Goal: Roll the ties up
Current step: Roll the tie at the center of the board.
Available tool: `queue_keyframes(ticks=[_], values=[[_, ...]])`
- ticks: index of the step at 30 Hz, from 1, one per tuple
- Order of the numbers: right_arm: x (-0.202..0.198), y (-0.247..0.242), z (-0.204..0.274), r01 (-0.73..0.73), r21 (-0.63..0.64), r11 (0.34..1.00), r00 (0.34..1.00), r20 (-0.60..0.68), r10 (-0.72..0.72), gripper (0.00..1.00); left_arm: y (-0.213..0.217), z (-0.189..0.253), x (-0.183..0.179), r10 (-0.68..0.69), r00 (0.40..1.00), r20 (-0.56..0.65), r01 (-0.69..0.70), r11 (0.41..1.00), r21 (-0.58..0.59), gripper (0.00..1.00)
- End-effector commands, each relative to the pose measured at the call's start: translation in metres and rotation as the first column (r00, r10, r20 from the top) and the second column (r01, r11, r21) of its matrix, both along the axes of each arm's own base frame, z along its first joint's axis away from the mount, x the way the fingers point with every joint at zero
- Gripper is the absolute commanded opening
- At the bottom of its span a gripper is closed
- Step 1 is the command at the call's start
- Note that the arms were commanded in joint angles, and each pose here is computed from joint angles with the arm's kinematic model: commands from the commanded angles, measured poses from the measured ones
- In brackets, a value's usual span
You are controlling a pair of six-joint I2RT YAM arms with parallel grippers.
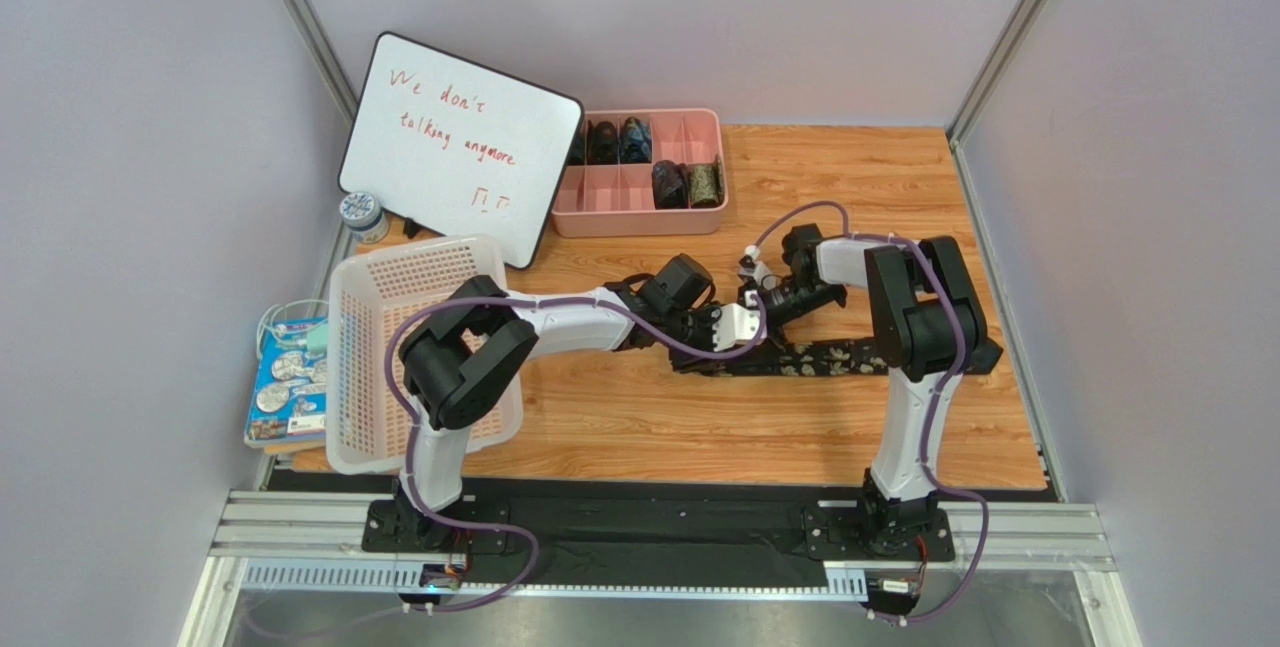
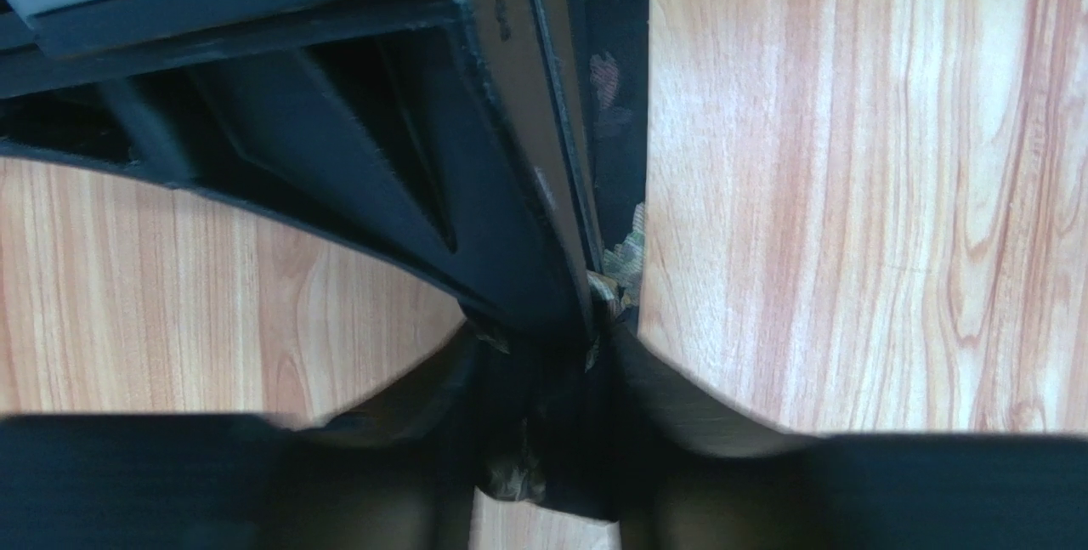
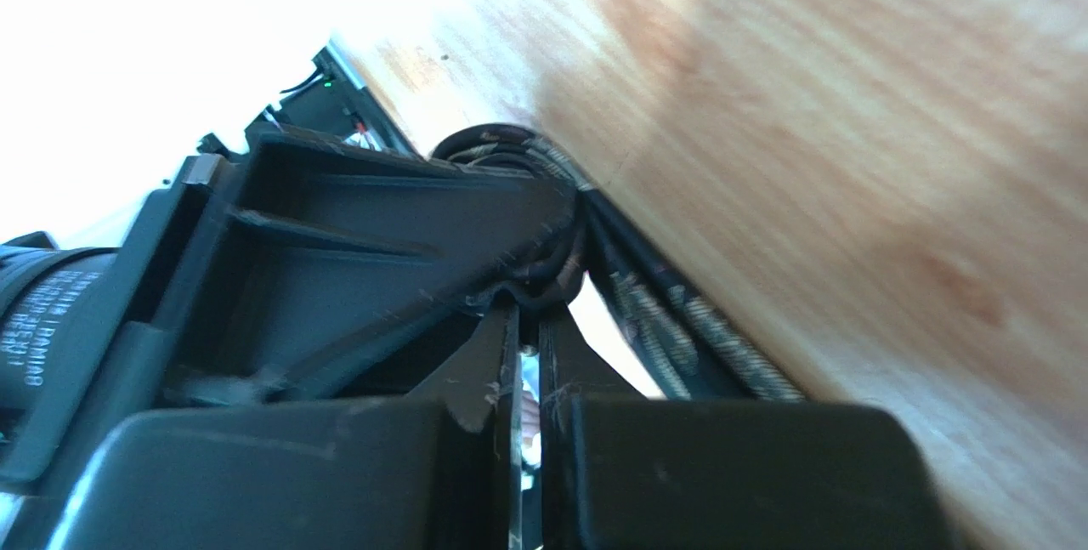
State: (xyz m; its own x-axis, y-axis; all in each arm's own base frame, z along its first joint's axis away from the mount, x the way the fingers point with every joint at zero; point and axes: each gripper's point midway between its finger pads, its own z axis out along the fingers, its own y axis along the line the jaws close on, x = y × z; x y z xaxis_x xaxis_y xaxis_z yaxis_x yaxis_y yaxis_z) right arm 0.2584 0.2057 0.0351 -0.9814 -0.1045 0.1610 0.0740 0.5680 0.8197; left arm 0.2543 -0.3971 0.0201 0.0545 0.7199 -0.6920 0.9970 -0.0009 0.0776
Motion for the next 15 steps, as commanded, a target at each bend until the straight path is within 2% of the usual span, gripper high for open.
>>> queue_keyframes(ticks=[1,2,3,4,10,15], values=[[0.006,-0.018,-0.037,0.003,-0.152,0.988,0.998,0.055,0.006,0.00,0.022,-0.011,-0.010,0.069,0.989,-0.134,-0.069,0.998,0.009,0.53],[0.005,-0.020,-0.040,0.006,-0.161,0.987,0.999,0.044,0.002,0.00,0.022,0.012,-0.004,0.085,0.976,-0.202,-0.106,0.990,-0.092,0.60],[0.002,-0.023,-0.044,0.007,-0.169,0.986,1.000,0.029,-0.002,0.00,0.029,0.010,-0.012,0.082,0.967,-0.243,-0.116,0.985,-0.127,0.77],[-0.001,-0.024,-0.046,0.001,-0.174,0.985,1.000,0.019,0.002,0.00,0.020,0.026,-0.001,0.067,0.976,-0.207,-0.115,0.967,-0.229,0.81],[-0.003,-0.033,-0.066,-0.017,-0.250,0.968,1.000,-0.020,0.012,0.00,0.011,0.040,0.008,0.084,0.982,-0.170,-0.141,0.922,-0.360,0.83],[-0.002,-0.038,-0.073,-0.029,-0.294,0.955,0.999,-0.036,0.019,0.00,-0.002,0.022,0.005,0.046,0.991,-0.124,-0.088,0.931,-0.354,0.81]])
